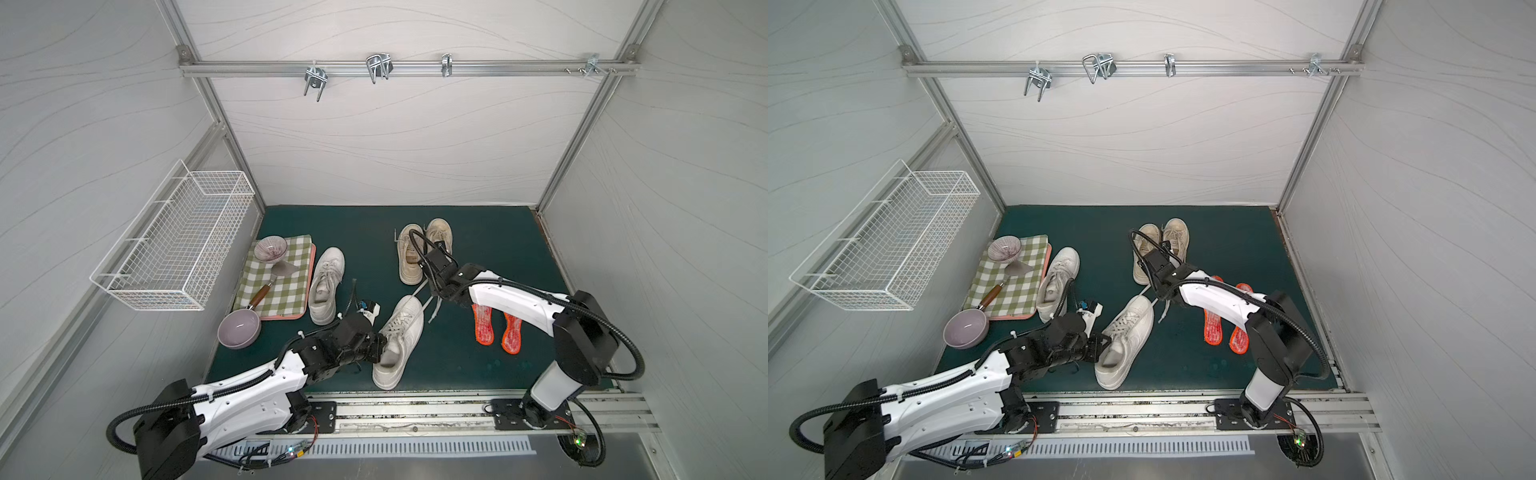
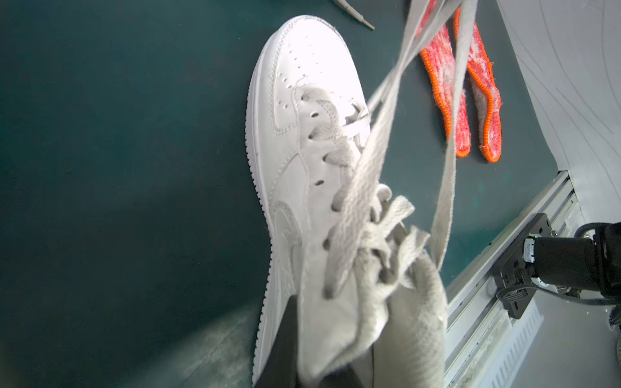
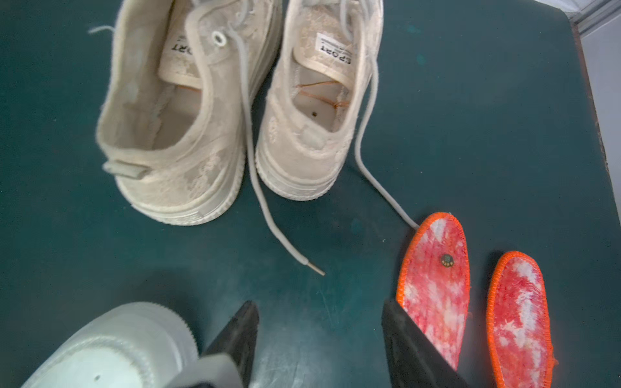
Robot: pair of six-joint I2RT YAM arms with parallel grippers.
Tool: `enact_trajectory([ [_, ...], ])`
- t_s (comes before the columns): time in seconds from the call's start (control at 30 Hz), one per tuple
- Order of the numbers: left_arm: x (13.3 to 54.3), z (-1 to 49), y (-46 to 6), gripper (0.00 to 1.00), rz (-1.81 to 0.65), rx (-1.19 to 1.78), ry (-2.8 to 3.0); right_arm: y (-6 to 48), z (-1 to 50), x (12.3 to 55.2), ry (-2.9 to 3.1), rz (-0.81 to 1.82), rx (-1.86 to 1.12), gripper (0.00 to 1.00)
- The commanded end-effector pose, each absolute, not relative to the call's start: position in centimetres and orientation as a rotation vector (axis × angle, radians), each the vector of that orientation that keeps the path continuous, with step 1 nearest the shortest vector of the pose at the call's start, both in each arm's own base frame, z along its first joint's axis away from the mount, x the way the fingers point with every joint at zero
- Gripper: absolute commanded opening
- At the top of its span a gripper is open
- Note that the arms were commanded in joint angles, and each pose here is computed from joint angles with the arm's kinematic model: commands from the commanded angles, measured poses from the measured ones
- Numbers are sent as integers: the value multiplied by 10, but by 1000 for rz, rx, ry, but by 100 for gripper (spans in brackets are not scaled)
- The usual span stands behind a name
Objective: Remove the insole from the shoe
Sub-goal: Untie the shoelace on the shoe.
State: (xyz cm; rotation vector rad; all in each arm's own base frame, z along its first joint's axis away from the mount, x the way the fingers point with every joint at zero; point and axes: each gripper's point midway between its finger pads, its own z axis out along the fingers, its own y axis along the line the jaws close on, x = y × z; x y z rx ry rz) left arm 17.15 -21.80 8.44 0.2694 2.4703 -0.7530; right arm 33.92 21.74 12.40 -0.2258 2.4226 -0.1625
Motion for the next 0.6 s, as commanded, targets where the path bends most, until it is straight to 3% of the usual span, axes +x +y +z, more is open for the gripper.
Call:
enact_trajectory([
  [0.0, 181, 117, -226, 0, -823, 275, 2335, 196, 133, 345, 2430, -153, -151, 61],
  [0.57, 179, 125, -177, 0, -757, 121, 2266, 138, 137, 369, 2509, -107, 109, 63],
])
